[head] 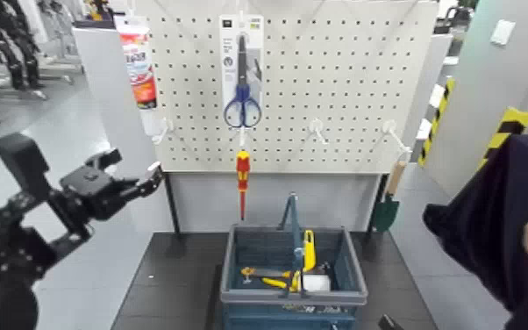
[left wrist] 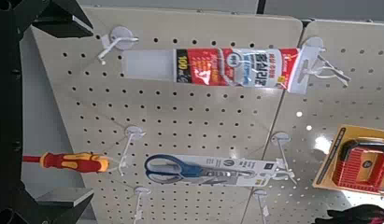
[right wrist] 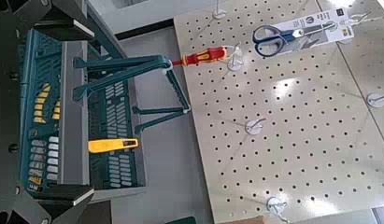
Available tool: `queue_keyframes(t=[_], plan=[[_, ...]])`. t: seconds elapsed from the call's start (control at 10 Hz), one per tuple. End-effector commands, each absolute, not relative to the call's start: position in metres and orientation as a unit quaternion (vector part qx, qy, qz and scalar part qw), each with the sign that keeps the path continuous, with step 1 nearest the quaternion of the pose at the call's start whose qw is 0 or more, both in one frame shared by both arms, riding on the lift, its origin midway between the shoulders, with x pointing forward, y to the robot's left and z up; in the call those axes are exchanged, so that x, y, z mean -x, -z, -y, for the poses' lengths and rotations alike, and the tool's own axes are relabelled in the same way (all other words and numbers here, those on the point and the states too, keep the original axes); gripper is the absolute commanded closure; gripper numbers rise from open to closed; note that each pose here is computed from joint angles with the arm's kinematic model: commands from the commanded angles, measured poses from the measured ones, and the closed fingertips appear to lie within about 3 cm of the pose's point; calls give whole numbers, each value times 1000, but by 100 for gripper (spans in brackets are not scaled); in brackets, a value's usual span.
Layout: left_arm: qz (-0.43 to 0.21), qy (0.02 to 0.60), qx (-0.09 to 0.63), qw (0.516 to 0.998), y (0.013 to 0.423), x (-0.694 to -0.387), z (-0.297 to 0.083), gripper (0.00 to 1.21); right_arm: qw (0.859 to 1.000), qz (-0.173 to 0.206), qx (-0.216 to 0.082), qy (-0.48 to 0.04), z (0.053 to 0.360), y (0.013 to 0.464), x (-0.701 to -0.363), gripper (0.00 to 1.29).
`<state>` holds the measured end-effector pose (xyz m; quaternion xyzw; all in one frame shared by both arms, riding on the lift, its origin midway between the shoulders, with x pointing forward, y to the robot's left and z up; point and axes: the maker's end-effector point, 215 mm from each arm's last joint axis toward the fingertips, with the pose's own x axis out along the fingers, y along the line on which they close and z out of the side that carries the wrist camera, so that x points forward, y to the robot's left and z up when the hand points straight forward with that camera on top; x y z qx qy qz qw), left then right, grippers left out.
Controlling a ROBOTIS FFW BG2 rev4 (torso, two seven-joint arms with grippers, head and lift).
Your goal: Put the red glue tube into the crate.
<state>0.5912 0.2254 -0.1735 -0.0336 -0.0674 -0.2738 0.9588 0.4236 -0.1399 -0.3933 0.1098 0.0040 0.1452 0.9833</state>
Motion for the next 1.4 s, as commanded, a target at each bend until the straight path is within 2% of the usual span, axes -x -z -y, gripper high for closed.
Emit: queue_keyframes(t=[0.1,0.7,1.4], plan=[[81,286,12,955,143,-613,-234,10,983,-6,-111,-149,136,394,-425,14],[105,301,-19,948,95,-651,-251,11,981,-8,-112,-157,131,394,-426,14],[109,341,-47,932,65,-688,-241,14,979,-11,-116,-164,127,396,-428,14]])
